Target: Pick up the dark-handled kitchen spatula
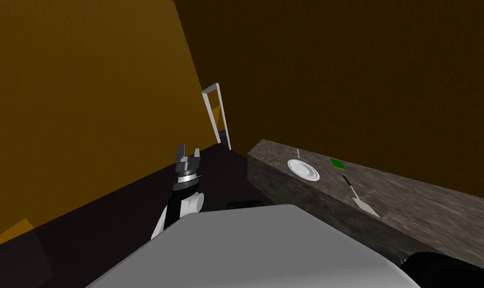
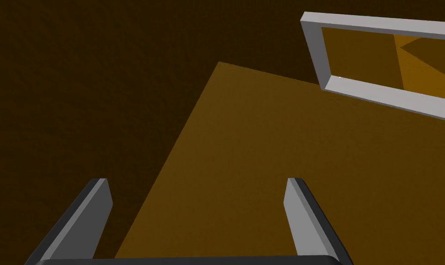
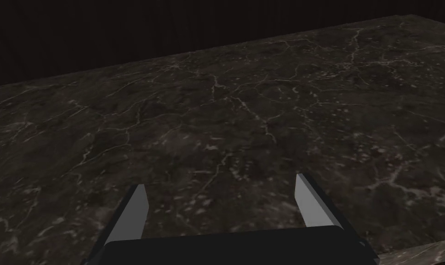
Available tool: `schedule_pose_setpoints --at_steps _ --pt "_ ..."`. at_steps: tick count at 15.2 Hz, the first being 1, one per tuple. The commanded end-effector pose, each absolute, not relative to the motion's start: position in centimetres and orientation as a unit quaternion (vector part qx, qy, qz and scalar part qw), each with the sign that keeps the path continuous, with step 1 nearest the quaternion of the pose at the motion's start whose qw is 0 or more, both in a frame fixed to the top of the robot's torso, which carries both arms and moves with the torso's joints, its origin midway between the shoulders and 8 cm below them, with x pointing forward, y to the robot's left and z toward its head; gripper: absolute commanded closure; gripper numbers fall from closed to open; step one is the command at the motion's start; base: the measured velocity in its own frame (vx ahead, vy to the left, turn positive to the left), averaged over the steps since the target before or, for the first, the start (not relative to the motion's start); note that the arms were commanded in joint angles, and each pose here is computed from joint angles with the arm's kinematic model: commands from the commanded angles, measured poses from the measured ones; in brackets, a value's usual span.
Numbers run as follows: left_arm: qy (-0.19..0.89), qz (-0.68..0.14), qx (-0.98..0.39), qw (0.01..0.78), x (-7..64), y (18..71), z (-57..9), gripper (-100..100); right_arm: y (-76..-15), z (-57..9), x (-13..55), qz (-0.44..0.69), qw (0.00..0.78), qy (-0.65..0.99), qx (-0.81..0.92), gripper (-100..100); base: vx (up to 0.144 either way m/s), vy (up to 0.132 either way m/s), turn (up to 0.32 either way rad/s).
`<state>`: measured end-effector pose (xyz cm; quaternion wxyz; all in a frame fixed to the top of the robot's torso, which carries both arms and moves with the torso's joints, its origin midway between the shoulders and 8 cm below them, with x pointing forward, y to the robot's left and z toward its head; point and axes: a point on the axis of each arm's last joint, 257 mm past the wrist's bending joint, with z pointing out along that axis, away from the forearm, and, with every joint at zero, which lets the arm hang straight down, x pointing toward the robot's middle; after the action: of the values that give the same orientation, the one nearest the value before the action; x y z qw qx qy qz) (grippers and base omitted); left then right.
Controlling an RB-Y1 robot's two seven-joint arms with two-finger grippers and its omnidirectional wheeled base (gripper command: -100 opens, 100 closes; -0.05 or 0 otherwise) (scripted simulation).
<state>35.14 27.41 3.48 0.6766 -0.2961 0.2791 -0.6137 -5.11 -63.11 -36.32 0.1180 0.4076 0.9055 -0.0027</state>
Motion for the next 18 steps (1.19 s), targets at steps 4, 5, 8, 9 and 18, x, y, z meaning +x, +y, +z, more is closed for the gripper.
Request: schedule_pose_setpoints --at_steps 4,5,8,9,18 --pt "0.279 -0.614 -0.296 0.677 35.1 27.4 3.5 0 -67.9 -34.4 -3.3 -0.053 0.127 0.896 0.422 -100 0.090 -0.217 0.384" --pt "0.279 -0.614 -0.296 0.677 35.1 27.4 3.5 0 -68.7 -34.1 -2.7 -0.062 0.132 0.893 0.426 -100 0.128 -0.254 0.280" --pt "0.279 -0.614 -0.296 0.677 35.1 27.4 3.5 0 -69.8 -33.6 -2.0 -0.072 0.139 0.888 0.433 -100 0.097 -0.257 0.219" --pt "0.279 -0.614 -0.296 0.677 35.1 27.4 3.5 0 -69.3 -33.8 -2.2 -0.067 0.136 0.890 0.430 -100 0.033 -0.158 0.080" --pt "0.279 -0.614 -0.296 0.677 35.1 27.4 3.5 0 -69.7 -34.7 -3.1 -0.074 0.145 0.886 0.434 100 0.006 0.006 0.019"
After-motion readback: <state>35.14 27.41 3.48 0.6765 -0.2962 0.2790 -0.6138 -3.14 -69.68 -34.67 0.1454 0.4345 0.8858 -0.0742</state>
